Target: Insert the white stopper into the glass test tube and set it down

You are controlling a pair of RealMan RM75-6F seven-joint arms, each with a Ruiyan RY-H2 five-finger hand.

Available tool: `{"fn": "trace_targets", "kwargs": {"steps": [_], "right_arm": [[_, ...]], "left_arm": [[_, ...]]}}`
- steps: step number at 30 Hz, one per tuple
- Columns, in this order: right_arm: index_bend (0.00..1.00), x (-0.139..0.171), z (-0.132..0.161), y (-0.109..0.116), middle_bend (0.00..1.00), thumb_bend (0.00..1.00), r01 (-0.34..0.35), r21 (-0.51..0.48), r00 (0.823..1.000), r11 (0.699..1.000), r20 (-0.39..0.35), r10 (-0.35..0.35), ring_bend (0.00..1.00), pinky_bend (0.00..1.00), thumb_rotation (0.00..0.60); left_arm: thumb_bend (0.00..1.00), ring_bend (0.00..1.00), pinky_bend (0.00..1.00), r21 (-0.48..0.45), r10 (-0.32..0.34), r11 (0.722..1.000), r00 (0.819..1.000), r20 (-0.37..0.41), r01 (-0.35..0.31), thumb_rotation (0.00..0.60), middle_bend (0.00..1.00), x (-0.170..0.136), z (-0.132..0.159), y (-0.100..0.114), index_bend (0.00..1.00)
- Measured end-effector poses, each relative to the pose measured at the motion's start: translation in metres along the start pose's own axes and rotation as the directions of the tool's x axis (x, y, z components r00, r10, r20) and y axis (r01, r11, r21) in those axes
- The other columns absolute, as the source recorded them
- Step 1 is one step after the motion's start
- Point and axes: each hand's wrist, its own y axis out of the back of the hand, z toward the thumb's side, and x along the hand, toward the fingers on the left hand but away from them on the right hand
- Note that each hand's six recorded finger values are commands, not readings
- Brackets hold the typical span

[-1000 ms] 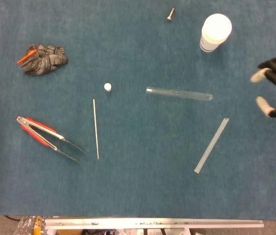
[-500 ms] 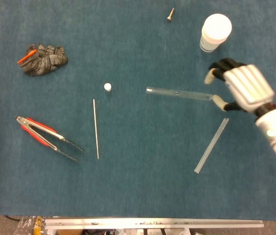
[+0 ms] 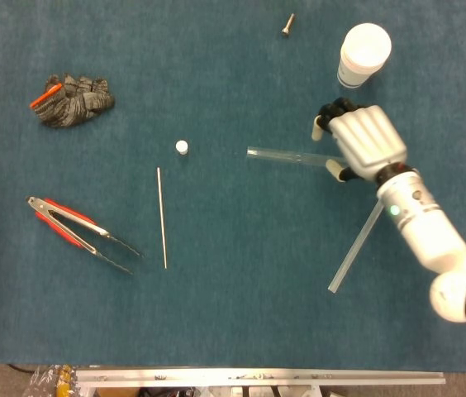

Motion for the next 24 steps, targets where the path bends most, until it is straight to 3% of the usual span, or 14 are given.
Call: {"fn": "trace_targets", "kwargs": {"steps": [17, 24], "right_arm": [[0.44, -0.028, 0.028, -0.034, 0.28, 0.25, -0.031, 0.118, 0.999, 0.993, 0.03, 0.028, 0.18, 0.35, 0.6], [0.44, -0.034, 0.033, -0.036, 0.28, 0.25, -0.022, 0.135, 0.999, 0.991, 0.034, 0.017, 0.18, 0.35, 0.6]], "left_arm": [[0.32, 0.03, 0.05, -0.02, -0.005, 1.0, 1.0, 0.026, 0.005, 0.6, 0.21, 0.0, 0.0, -0.004, 0.34], [0.32, 0.03, 0.05, -0.021, -0.004, 1.0, 1.0, 0.028, 0.005, 0.6, 0.21, 0.0, -0.002, -0.004, 0.34]]}}
